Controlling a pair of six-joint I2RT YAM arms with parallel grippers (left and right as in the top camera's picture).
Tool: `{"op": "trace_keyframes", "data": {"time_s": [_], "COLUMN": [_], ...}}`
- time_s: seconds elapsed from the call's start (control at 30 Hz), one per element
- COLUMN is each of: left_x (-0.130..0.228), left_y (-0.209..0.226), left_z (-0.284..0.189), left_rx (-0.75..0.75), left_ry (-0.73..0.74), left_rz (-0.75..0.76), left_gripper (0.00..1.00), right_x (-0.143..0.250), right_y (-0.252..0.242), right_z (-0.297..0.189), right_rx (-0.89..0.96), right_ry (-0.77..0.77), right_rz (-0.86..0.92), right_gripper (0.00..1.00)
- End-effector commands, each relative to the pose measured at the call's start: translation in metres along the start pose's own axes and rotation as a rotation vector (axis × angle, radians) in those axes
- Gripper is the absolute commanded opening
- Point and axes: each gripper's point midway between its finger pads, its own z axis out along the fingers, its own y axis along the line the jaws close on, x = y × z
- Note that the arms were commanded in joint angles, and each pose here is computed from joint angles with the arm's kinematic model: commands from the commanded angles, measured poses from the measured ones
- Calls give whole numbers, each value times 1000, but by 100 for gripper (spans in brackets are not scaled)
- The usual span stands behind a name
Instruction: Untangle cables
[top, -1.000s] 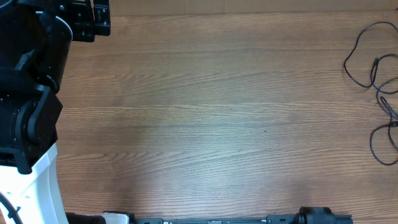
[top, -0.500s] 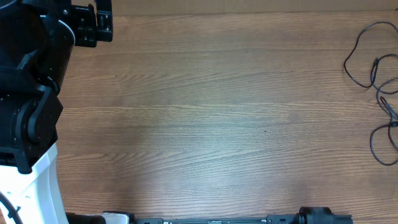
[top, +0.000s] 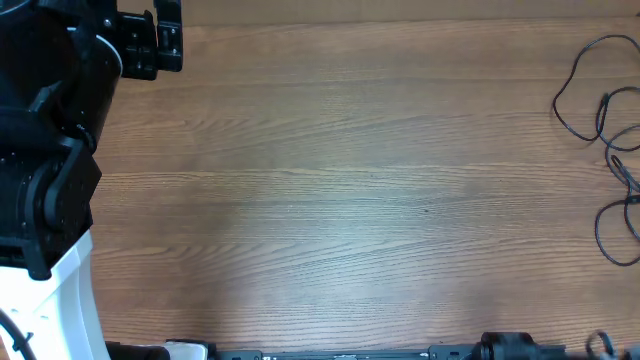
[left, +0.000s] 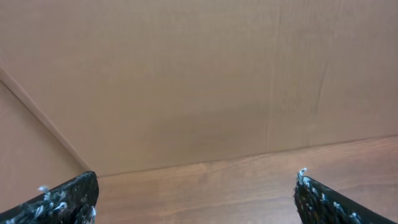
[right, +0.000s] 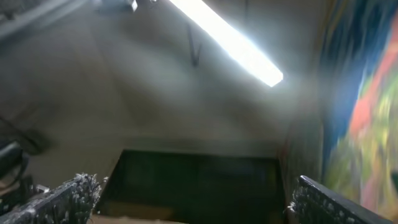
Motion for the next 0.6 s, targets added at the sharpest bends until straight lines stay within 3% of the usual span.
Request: {"op": "trace_keyframes", "data": {"time_s": [0.0, 0.27, 0.57], "left_x": [-1, 3, 6], "left_y": [-2, -3, -4], "left_z": [-7, -5, 0], "left_rx": [11, 14, 14], "left_ry": [-6, 9, 22], "left_rz": [3, 4, 29], "left_gripper": [100, 100, 100], "right_x": [27, 131, 214], "right_y": [-8, -16, -19], "right_z": [-6, -40, -95], "right_rx": [43, 102, 153], "right_ry": [49, 343, 546], "right_rz": [92, 184, 211], "right_gripper": [100, 100, 100]}}
